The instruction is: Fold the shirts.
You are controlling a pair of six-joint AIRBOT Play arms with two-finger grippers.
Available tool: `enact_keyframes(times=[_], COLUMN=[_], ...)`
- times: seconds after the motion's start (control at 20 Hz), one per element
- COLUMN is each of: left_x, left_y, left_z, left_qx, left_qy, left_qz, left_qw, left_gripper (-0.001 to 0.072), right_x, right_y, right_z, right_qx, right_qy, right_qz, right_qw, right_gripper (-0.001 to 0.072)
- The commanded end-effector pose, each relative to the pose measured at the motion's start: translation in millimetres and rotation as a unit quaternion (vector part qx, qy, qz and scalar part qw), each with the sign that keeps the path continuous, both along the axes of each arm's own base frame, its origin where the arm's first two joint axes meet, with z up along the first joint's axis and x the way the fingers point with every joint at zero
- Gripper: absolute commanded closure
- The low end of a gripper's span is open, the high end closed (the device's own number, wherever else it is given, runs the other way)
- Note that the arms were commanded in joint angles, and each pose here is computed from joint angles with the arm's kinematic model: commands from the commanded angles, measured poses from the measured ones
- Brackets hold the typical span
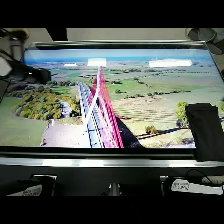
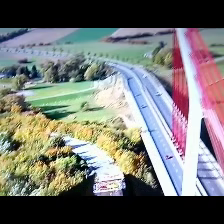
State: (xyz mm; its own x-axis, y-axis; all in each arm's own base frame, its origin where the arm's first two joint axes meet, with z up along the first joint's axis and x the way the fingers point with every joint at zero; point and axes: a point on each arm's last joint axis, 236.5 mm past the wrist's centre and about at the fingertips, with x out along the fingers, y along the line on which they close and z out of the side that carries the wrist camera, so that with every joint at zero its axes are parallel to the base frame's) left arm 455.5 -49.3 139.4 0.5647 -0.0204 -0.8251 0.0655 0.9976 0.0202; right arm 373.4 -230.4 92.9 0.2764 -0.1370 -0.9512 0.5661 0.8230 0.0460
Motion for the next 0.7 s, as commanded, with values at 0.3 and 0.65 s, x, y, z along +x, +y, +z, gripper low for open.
enact_keyframes(times=[0.3, 0.65], left_x=[-36, -43], left_y=[-26, -18], left_z=[-104, -106], left_qx=[0.036, 0.054], left_qy=[0.166, 0.185], left_qz=[0.024, 0.008], left_qw=[0.985, 0.981], left_gripper=[0.0108, 0.0105], right_x=[58, 56], right_y=[228, 227], right_z=[-36, -36], right_qx=[0.096, 0.094], right_qy=[0.067, 0.071], right_qz=[0.206, 0.206], right_qw=[0.971, 0.971], right_gripper=[0.0033, 0.0042])
